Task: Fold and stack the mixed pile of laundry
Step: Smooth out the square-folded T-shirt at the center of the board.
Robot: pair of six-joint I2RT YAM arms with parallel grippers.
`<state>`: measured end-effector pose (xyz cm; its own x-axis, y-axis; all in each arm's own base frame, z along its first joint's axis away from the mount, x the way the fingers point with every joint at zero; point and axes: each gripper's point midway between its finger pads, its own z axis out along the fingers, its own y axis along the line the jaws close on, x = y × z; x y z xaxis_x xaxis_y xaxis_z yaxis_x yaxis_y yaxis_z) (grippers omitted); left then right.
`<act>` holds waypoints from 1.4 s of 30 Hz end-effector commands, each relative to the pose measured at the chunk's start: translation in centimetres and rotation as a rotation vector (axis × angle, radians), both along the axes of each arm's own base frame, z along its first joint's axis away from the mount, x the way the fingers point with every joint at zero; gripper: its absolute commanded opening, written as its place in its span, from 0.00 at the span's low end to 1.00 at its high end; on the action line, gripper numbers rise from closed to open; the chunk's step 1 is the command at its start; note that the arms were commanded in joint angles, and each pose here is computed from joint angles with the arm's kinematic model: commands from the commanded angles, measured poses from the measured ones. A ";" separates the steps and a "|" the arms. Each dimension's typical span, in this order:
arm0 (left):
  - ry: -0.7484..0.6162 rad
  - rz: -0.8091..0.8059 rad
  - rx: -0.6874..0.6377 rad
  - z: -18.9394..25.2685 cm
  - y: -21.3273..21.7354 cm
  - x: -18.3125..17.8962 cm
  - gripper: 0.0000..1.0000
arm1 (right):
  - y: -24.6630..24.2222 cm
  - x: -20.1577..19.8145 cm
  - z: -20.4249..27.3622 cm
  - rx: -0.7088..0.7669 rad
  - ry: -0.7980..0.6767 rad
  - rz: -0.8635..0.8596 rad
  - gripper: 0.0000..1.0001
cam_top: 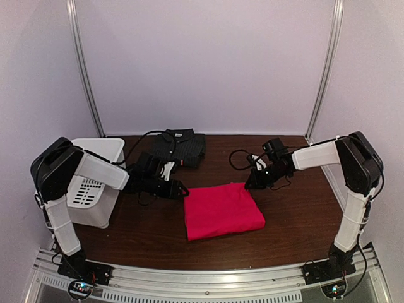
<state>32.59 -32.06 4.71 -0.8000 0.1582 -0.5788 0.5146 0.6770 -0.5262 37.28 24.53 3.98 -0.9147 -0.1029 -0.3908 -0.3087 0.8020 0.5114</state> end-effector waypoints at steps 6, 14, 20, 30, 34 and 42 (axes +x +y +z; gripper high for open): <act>-0.030 0.076 -0.029 0.0 -0.3 2.8 0.00 | -1.4 1.1 4.9 -0.033 -0.061 -0.026 0.00; -0.038 0.130 0.033 -0.8 1.5 3.6 0.00 | -2.0 3.4 2.8 -0.047 -0.050 -0.060 0.00; -0.036 0.138 0.102 -1.3 1.6 5.0 0.00 | -2.4 4.6 2.9 -0.058 -0.084 -0.109 0.39; -0.080 0.198 0.184 0.1 4.0 8.0 0.34 | 1.3 1.3 10.2 0.203 -0.210 0.019 0.49; -0.211 0.037 -0.002 6.3 1.3 5.4 0.61 | 5.4 -1.7 10.5 0.353 -0.145 0.106 0.50; -0.145 -0.299 -0.238 8.3 -6.2 -6.3 0.69 | 10.0 -9.3 10.1 0.541 -0.003 0.191 0.51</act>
